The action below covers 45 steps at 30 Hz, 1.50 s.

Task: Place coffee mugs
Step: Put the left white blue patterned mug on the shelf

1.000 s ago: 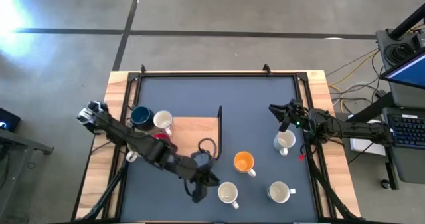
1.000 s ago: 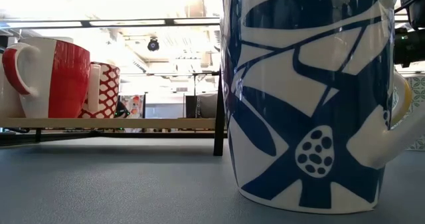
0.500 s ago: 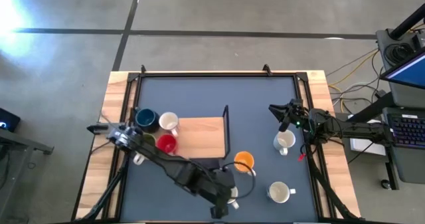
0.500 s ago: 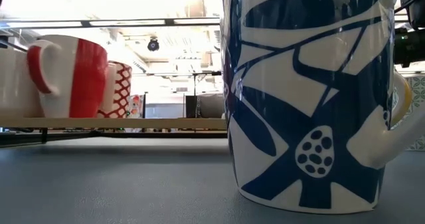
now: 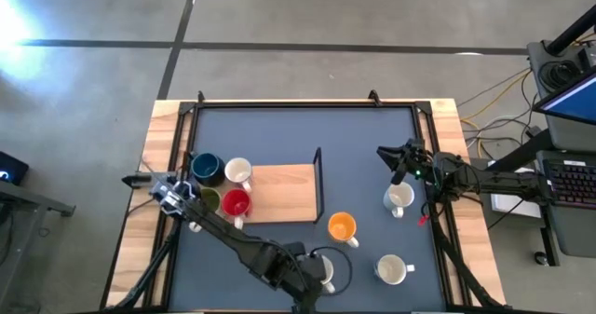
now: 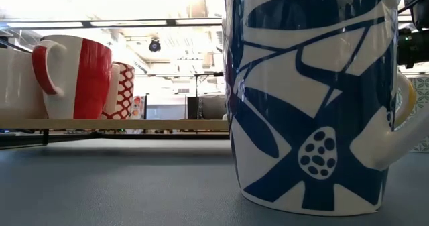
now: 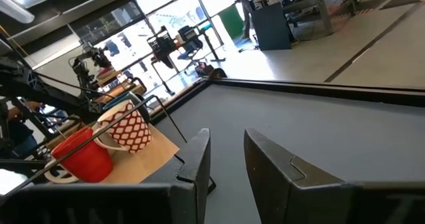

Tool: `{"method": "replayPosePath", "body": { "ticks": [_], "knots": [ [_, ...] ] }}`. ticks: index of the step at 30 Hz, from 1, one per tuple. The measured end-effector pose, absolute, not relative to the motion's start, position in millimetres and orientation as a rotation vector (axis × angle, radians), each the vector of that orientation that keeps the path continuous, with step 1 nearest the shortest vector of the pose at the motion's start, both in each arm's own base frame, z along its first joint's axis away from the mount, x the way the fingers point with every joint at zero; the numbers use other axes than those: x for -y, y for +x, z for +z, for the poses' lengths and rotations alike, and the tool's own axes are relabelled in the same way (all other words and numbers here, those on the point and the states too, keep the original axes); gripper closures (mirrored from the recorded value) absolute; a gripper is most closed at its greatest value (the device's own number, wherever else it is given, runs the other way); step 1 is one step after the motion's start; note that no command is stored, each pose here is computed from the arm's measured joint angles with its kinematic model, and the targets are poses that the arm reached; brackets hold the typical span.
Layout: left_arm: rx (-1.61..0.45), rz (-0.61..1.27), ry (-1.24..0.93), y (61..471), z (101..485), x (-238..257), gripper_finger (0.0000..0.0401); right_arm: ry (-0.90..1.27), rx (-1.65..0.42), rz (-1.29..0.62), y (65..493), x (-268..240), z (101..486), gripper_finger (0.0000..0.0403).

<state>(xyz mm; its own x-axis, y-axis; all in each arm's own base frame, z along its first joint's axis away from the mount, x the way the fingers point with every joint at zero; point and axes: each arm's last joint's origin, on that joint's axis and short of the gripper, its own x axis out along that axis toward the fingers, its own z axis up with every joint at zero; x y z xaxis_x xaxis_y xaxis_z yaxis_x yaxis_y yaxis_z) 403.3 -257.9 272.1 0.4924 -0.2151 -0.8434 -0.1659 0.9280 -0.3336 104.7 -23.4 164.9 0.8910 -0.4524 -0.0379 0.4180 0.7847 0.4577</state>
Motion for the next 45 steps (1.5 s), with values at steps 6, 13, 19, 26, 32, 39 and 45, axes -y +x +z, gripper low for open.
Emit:
{"method": "replayPosePath", "body": {
  "ticks": [6,13,19,26,32,39,45],
  "knots": [
    [-1.112,-0.019,-0.353,407.8,250.9,261.4,0.0286,0.476,0.076,-0.469,104.7,23.3,165.0,0.0328],
    [-1.092,-0.049,-0.318,410.9,256.3,263.2,0.0286,0.476,0.077,-0.469,104.7,23.3,165.1,0.0327],
    [-1.116,-0.074,-0.218,410.4,251.3,261.8,0.0286,0.476,0.078,-0.469,104.7,23.4,165.2,0.0323],
    [-1.112,-0.096,-0.151,414.6,244.7,261.4,0.0286,0.476,0.078,-0.469,104.7,23.4,165.2,0.0332],
    [-1.107,-0.083,-0.142,414.3,248.9,260.6,0.0286,0.476,0.078,-0.469,104.7,23.3,165.2,0.0335],
    [-1.072,-0.05,-0.114,416.8,249.6,258.7,0.0286,0.477,0.078,-0.469,104.7,23.4,165.2,0.0335],
    [-1.039,-0.064,-0.122,418.2,261.7,259.6,0.0286,0.477,0.078,-0.469,104.7,23.3,165.2,0.0335]
  ]
}}
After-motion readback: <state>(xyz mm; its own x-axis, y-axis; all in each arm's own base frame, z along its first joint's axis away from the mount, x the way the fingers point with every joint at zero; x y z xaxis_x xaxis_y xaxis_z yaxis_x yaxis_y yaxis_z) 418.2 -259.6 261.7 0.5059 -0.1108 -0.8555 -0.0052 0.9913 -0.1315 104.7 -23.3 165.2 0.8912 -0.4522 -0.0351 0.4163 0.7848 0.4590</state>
